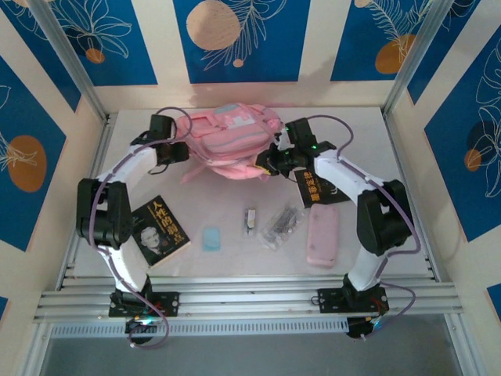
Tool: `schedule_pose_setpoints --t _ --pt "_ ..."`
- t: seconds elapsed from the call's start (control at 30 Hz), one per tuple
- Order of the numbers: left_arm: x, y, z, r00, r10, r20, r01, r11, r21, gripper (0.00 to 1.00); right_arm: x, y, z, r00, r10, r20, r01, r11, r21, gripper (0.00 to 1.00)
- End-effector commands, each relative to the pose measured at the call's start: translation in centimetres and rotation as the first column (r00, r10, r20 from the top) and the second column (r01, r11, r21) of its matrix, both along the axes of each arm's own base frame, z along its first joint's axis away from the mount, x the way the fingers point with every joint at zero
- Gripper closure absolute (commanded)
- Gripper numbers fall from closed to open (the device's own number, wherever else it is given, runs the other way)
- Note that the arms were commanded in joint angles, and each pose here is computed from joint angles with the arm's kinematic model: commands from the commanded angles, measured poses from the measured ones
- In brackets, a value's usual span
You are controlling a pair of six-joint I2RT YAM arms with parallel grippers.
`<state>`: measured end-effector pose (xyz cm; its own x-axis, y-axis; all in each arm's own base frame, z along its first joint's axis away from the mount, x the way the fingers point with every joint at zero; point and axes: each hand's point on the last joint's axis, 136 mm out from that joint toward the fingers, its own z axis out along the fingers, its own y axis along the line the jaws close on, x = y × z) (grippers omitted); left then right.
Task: Pack the student bag
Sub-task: Unzip the student bag at the top-center of the table, then rotate the book at the center of the table.
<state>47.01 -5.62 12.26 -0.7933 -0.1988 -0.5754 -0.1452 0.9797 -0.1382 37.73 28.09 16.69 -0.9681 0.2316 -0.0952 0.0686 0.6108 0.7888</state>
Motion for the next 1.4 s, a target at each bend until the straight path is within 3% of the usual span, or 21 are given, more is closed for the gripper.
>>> schedule_pose_setpoints --t 0.0,0.13,0.17,0.3,0.4,0.63,0.9,1.1,1.17,1.37 --pt "-1.3 0.7 3.5 0.998 0.032 0.052 -0.032 0.999 -0.004 0.36 -1.2 3.4 1.2 0.991 0.137 0.001 -0.136 0.988 0.068 1.0" --pt "-3.6 -0.3 4.5 0.999 0.02 0.034 -0.017 0.996 -0.086 0.32 0.7 4.9 -0.9 0.996 0.08 -0.047 -0.077 0.996 0.048 0.99" --pt "-4.1 -0.6 4.8 0.999 0.017 0.035 -0.014 0.994 -0.108 0.31 1.0 5.3 -1.5 0.995 0.074 -0.07 -0.07 0.996 0.056 0.92" --pt "-5.9 -2.7 5.7 0.999 -0.013 0.039 0.021 0.977 -0.211 0.28 0.8 4.6 -1.3 0.995 0.054 -0.08 -0.052 0.998 0.024 0.43" --pt "-6.8 -5.7 6.2 0.997 -0.065 0.049 0.077 0.954 -0.289 0.28 0.1 1.2 -1.3 0.997 0.017 -0.079 -0.025 0.995 -0.092 0.33" --pt "-8.1 -16.3 7.7 0.963 -0.246 0.115 0.271 0.869 -0.414 0.27 -0.9 -12.0 -2.7 0.976 -0.201 -0.08 0.164 0.928 -0.333 0.19" --pt "-8.1 -28.1 7.2 0.869 -0.464 0.173 0.487 0.739 -0.465 0.27 -2.8 -25.0 -6.5 0.805 -0.577 -0.137 0.48 0.77 -0.421 0.15" --pt "-8.0 -31.8 5.5 0.829 -0.536 0.157 0.536 0.684 -0.494 0.26 -3.8 -30.1 -9.7 0.664 -0.727 -0.174 0.615 0.663 -0.426 0.13" --pt "-8.1 -32.1 5.0 0.825 -0.547 0.145 0.537 0.676 -0.504 0.26 -3.9 -31.2 -10.6 0.63 -0.755 -0.181 0.635 0.635 -0.441 0.07" --pt "-8.4 -32.2 4.3 0.802 -0.58 0.144 0.568 0.664 -0.486 0.26 -2.4 -33.1 -12.7 0.615 -0.768 -0.177 0.633 0.615 -0.47 0.05"
